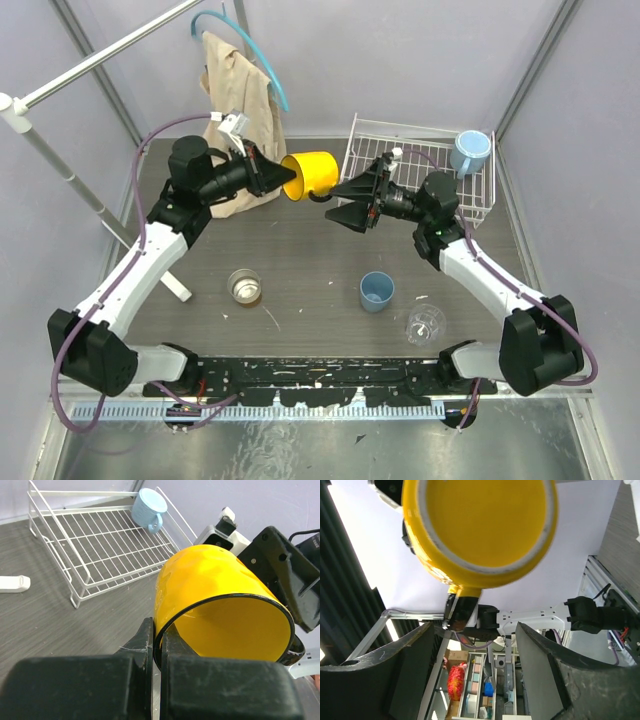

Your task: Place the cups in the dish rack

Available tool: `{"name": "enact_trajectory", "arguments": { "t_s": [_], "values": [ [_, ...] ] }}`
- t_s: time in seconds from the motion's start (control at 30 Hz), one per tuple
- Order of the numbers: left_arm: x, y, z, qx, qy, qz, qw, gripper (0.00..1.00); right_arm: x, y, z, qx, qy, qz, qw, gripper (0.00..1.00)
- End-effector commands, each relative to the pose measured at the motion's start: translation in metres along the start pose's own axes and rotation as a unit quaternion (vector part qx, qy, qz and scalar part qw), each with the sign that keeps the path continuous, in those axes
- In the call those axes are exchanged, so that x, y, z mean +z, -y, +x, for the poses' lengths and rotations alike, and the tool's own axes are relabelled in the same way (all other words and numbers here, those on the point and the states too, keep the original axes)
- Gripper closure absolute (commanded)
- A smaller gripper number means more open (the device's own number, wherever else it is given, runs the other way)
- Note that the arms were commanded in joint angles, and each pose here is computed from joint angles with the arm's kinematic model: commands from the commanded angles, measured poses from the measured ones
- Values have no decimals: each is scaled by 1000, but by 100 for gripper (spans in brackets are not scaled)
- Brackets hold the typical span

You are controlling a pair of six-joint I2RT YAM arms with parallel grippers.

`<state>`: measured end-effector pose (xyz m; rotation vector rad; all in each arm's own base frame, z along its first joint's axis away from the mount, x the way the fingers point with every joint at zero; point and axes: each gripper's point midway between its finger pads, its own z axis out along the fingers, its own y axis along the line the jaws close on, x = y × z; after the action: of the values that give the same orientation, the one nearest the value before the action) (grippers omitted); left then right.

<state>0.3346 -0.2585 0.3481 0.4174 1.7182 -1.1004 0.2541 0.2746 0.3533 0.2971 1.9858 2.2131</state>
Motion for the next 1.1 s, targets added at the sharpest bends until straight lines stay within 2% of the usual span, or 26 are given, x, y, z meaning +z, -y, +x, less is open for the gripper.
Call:
{"name": "enact_trajectory", "arguments": {
  "t_s": [0.0,0.3,0.6,1.07],
  "values": [
    [2,16,-15,20,28,44,998,100,-1,-42,10,-38,-2,-58,998,28],
    [4,24,-21,17,41,71,996,100,13,-40,5,-16,-3,-65,998,32],
    [-1,30,-17,37,50,90,994,100,29,-43,5,8,-2,-80,997,47],
    [-4,32,-9,45,54,103,992,100,45,-39,7,19,-7,-91,996,58]
  ]
}}
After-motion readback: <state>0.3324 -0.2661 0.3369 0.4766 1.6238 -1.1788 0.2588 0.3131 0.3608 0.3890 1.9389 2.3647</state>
